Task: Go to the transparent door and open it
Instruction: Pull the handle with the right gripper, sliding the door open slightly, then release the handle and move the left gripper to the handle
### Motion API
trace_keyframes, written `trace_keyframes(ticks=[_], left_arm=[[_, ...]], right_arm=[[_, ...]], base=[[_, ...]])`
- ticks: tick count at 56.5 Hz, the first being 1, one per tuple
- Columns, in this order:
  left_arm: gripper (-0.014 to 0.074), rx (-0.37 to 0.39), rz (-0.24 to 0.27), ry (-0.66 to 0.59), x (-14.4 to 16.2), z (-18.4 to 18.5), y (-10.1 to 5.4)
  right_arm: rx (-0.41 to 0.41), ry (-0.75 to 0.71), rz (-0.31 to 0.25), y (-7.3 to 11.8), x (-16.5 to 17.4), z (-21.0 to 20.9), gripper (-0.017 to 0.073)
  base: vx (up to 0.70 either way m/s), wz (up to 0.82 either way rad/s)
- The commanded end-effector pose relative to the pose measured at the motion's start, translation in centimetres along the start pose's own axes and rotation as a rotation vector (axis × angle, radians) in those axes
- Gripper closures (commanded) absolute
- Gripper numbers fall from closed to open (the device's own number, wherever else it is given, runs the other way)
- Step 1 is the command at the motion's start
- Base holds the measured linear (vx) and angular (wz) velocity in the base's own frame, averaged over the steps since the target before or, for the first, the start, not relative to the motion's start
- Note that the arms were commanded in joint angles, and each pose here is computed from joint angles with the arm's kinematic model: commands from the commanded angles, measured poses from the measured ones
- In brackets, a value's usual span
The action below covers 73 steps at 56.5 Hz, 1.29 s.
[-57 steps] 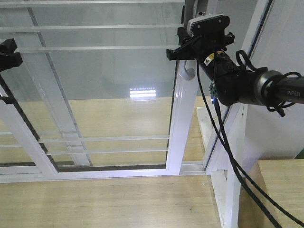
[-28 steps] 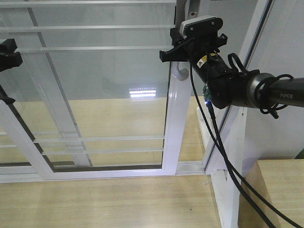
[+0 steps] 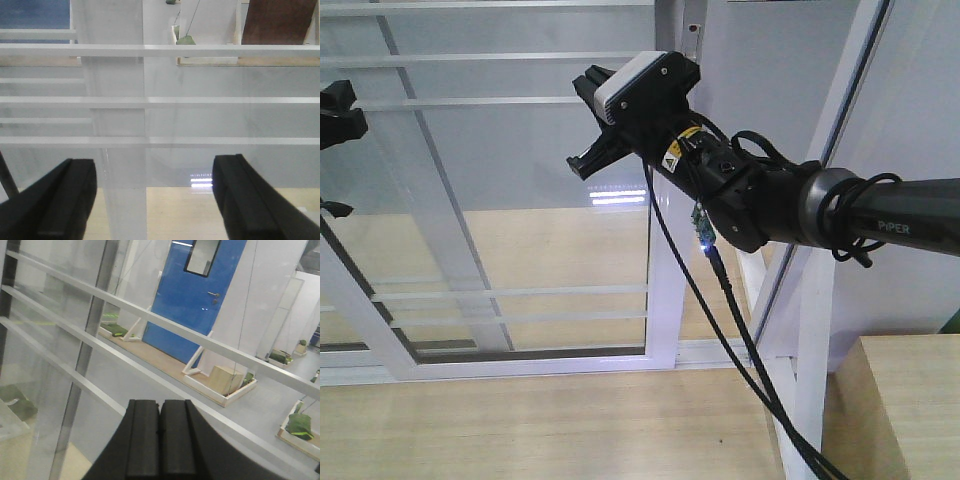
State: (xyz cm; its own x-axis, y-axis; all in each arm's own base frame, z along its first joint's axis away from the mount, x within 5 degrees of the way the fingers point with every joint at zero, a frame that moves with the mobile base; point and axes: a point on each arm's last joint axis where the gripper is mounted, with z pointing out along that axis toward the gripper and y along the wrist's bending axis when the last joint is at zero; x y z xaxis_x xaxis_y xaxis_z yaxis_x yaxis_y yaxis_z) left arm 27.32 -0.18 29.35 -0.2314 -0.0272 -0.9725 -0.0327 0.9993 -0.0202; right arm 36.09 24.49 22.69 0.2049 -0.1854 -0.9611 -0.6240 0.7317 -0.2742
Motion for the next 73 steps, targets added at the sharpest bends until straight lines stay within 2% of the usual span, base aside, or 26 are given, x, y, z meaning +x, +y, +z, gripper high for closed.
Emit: trace_keyframes(ticks=[1,9,20,26,34,41,56,63,70,73], left_arm=[[0.0008,-0.014,-0.006,-0.127,-2.3,-0.6,0.2],[0.0008,-0.012,-0.006,-0.114,-2.2,-0.5,0.1],[0.0008,-0.006,-0.006,-0.09,-2.0,-0.5,0.1],[0.0008,-0.001,-0.007,-0.066,-1.8,-0.5,0.0],[0.0008,0.011,-0.005,-0.043,-1.6,-0.5,-0.3],[0.0008,0.057,0.006,-0.045,-1.5,-0.6,-1.5],[0.0008,0.192,0.031,-0.12,-2.0,-1.3,-5.5],[0.0008,0.233,0.039,-0.169,-2.1,-1.1,-7.0],[0.0008,0.303,0.106,-0.171,-1.7,0.2,-9.3],[0.0008,0.327,0.107,-0.163,-1.6,1.0,-10.4]], right_arm=[[0.082,-0.128,-0.026,-1.9,-4.2,-0.5,0.0565],[0.156,-0.065,0.015,-3.7,-5.3,-1.4,0.0565],[0.202,0.061,0.038,-6.5,-7.4,-3.6,0.0565],[0.239,0.167,0.057,-8.5,-8.6,-5.8,0.0565],[0.286,0.229,0.06,-9.8,-10.1,-9.6,0.0565],[0.32,0.241,0.062,-9.7,-10.7,-13.6,0.0565],[0.363,0.22,0.056,-6.8,-10.1,-22.4,0.0565],[0.384,0.202,0.062,-6.1,-9.9,-24.7,0.0565],[0.392,0.195,0.082,-5.6,-10.0,-25.8,0.0565],[0.39,0.204,0.085,-5.6,-9.9,-25.8,0.0565]], base=[[0.0,0.0],[0.0,0.0],[0.0,0.0],[0.0,0.0],[0.0,0.0],[0.0,0.0],[0.0,0.0],[0.0,0.0],[0.0,0.0],[0.0,0.0]])
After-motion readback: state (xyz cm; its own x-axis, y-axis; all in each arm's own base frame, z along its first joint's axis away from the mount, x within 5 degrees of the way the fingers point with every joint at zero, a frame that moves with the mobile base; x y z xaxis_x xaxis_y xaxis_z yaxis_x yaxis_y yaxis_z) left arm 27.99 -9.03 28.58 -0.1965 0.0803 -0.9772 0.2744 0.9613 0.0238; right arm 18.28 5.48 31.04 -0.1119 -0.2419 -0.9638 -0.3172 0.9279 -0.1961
